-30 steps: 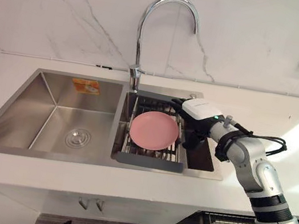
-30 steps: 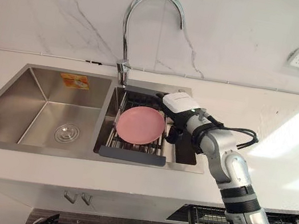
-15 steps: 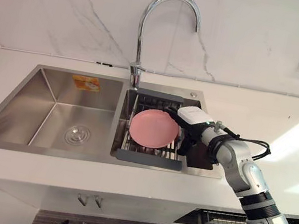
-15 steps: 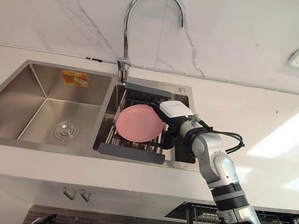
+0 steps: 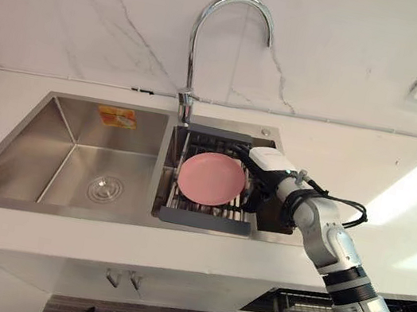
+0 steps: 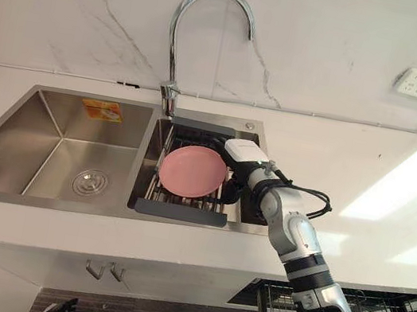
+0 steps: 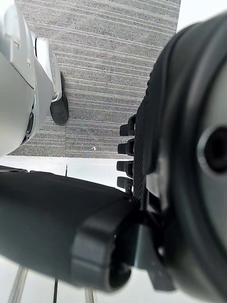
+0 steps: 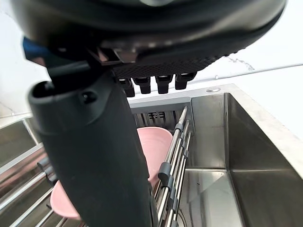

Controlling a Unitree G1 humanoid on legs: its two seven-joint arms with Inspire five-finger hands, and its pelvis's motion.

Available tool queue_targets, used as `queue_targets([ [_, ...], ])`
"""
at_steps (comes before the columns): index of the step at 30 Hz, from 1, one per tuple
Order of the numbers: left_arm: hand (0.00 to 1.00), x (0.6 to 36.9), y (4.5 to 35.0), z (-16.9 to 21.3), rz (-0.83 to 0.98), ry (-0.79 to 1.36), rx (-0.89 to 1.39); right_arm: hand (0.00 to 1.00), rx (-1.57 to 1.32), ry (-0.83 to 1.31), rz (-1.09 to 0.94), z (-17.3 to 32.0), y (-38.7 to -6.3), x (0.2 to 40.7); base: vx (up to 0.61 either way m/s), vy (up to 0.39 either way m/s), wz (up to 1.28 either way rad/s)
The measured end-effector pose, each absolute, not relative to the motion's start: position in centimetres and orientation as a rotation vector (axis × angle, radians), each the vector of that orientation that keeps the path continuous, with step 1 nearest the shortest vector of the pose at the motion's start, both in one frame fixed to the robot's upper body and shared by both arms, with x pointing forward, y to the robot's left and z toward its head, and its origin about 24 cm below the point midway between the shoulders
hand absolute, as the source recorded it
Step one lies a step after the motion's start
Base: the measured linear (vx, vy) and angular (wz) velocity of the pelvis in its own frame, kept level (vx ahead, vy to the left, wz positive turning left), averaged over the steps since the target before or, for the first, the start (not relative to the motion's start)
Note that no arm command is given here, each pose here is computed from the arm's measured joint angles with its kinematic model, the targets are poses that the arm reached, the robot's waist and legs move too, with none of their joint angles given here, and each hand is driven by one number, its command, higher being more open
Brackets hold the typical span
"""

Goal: Walk over to the sink, pick up the cup, carry it to the dishwasher, place the cup inside the dishwasher, then close the dishwasher door

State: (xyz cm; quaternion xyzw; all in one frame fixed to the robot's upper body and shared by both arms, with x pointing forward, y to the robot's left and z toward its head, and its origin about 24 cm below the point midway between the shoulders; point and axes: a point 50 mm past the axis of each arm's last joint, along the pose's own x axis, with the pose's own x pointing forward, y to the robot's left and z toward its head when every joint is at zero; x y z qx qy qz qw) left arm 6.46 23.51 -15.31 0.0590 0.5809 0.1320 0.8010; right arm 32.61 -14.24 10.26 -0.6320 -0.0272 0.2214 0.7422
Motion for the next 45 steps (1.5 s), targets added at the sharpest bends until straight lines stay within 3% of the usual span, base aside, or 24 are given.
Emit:
queue_targets([
  [18,1.00,6.3,23.1,-15.4,0.306,1.246,0.104,1.00,-1.360,-0.044,0.572,8.4,-11.6,32.5,0.00,0.002,0.01],
  [29,1.00,6.7,23.1,-15.4,0.305,1.234,0.106,1.00,-1.508,-0.111,0.649,7.8,-10.1,32.0,0.00,0.000,0.00],
  [45,1.00,7.2,22.9,-15.6,0.300,1.249,0.123,1.00,-1.643,-0.136,0.603,7.9,-8.5,31.8,0.00,0.000,0.00],
])
